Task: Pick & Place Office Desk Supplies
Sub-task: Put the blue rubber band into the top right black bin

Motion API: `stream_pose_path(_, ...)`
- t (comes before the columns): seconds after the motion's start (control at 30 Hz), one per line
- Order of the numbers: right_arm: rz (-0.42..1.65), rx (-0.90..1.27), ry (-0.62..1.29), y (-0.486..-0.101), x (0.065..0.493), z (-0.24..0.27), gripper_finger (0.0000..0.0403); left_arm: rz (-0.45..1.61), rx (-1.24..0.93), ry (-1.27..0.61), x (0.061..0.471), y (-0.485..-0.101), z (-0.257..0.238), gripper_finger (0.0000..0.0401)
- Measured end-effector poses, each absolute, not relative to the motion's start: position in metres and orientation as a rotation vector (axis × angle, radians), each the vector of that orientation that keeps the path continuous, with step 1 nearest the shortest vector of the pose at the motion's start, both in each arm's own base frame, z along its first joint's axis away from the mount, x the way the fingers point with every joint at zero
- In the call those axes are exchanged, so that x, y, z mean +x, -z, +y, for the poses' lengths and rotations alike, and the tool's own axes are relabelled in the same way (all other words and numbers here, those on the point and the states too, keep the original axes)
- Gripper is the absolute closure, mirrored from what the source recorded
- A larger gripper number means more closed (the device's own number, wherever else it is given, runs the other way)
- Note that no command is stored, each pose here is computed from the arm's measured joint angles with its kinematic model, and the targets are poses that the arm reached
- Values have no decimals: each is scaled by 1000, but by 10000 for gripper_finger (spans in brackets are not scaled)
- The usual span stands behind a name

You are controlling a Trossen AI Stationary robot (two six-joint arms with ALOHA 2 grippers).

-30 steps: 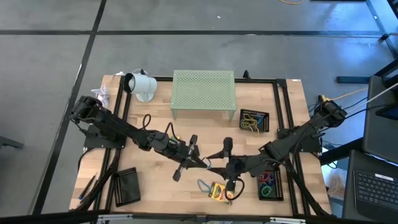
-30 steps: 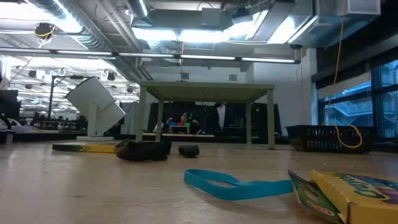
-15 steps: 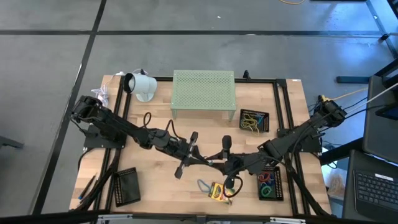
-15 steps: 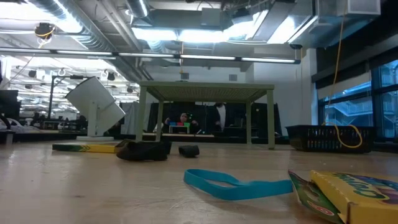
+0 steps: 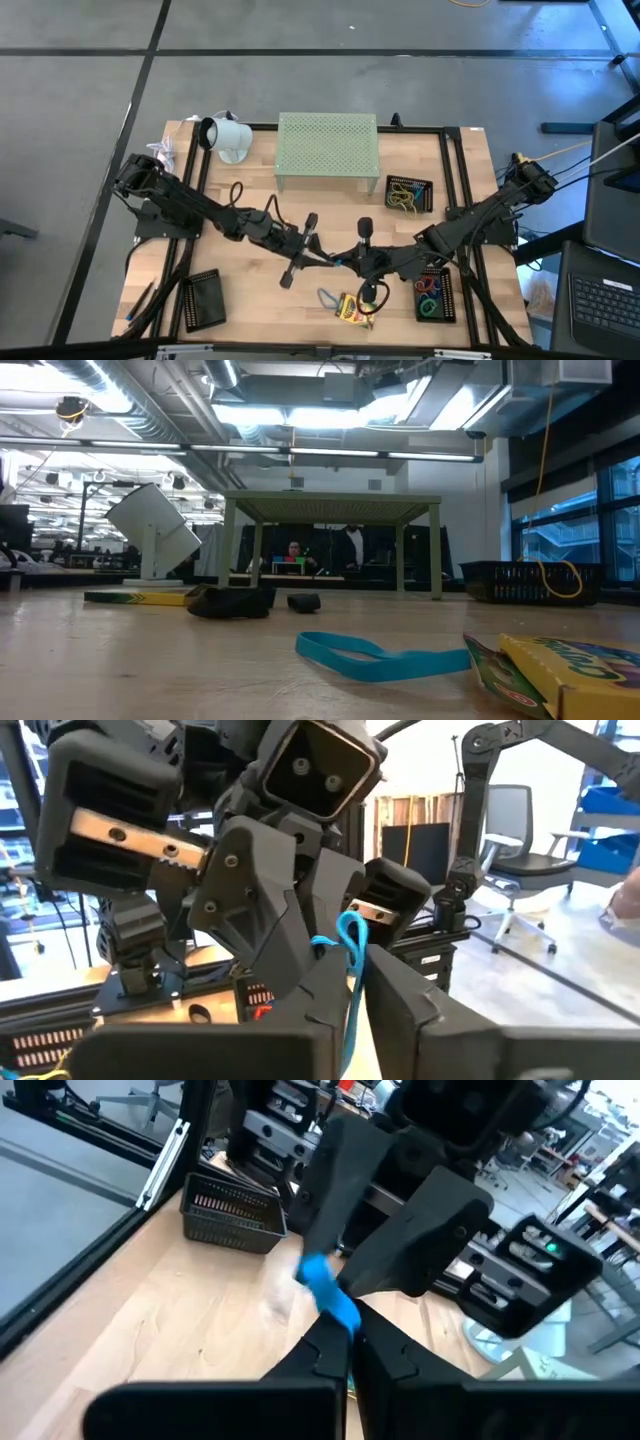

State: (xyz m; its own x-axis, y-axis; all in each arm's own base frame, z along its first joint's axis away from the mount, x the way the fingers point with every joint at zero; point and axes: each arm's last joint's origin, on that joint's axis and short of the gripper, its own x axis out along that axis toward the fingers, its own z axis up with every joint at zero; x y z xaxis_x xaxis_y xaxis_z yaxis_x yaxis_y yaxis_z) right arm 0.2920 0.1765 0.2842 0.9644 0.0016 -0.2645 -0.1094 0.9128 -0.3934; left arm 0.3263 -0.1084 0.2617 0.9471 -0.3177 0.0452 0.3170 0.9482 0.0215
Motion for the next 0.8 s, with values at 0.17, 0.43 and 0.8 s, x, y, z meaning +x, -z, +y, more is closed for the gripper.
stream_pose_path(0.17, 296, -405, -10, -283, 290, 174, 397, -46, 38, 294, 326, -261, -108, 306)
stream_pose_path(0.43, 484, -266, 104, -293, 262, 141, 397, 15, 79, 108, 328, -255, -103, 243)
stream_pose_path(0.8, 744, 35, 438, -299, 216, 76, 397, 118, 105, -58, 327, -246, -97, 241)
